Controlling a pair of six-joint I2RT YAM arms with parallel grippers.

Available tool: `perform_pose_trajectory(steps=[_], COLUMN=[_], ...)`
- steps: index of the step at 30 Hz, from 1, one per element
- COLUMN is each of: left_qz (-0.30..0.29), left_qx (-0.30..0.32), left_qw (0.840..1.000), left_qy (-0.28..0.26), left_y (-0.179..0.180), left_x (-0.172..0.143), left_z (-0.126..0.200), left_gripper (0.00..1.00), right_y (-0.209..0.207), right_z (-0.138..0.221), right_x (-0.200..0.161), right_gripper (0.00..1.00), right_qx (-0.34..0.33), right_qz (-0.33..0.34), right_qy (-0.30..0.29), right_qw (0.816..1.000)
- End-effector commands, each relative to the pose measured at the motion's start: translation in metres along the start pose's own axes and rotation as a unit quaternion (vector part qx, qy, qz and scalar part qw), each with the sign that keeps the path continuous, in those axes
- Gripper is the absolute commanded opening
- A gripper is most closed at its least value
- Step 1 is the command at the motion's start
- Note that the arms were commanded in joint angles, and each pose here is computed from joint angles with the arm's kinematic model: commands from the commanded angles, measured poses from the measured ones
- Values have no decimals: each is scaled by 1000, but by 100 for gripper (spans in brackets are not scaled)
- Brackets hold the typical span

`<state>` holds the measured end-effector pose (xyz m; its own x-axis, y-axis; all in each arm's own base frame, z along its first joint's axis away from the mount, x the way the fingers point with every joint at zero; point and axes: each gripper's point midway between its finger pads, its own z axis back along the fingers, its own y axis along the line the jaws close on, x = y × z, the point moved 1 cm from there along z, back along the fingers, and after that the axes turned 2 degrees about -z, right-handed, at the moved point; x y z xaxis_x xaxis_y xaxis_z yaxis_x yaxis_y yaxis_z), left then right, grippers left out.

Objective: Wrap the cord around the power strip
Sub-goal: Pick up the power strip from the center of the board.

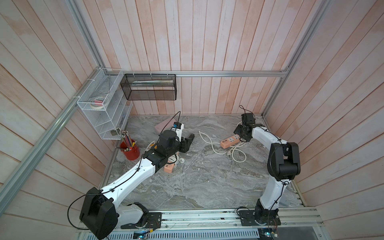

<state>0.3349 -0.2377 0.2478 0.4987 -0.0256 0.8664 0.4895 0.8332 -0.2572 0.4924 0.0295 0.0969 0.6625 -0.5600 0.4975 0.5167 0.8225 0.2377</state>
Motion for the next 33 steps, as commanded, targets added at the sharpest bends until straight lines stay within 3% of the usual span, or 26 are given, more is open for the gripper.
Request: perform_pose_trajectory(steps=[1,13,17,23,28,33], left_qz=[-14,-19,-22,-21,-15,3], left_qx=[-20,2,0,-17,-64,-137], left_qw=[999,998,998,999,998,989], left_qy=[-25,-57,-57,-43,3,54], left_y=[-12,-5,-4,-8,-9,-40], left_x=[15,17,13,11,15,16], left_z=[0,13,14,6,-2,-26], left_gripper=[57,57,57,57,56,58], right_y=[0,-10,-4,6,29,69], right_z=[-14,-46,-47,-58,-22,57], right_x=[1,-31,-37,-32,-15,1], right_gripper=[69,67,66,54,32,29], right_qx=[-25,-102,-94,-75,-6,108], right_qz=[-16,-77,-70,-74,-69,-49], right_qy=[8,50,54,68,28,-38], right_qw=[1000,990,992,992,997,992])
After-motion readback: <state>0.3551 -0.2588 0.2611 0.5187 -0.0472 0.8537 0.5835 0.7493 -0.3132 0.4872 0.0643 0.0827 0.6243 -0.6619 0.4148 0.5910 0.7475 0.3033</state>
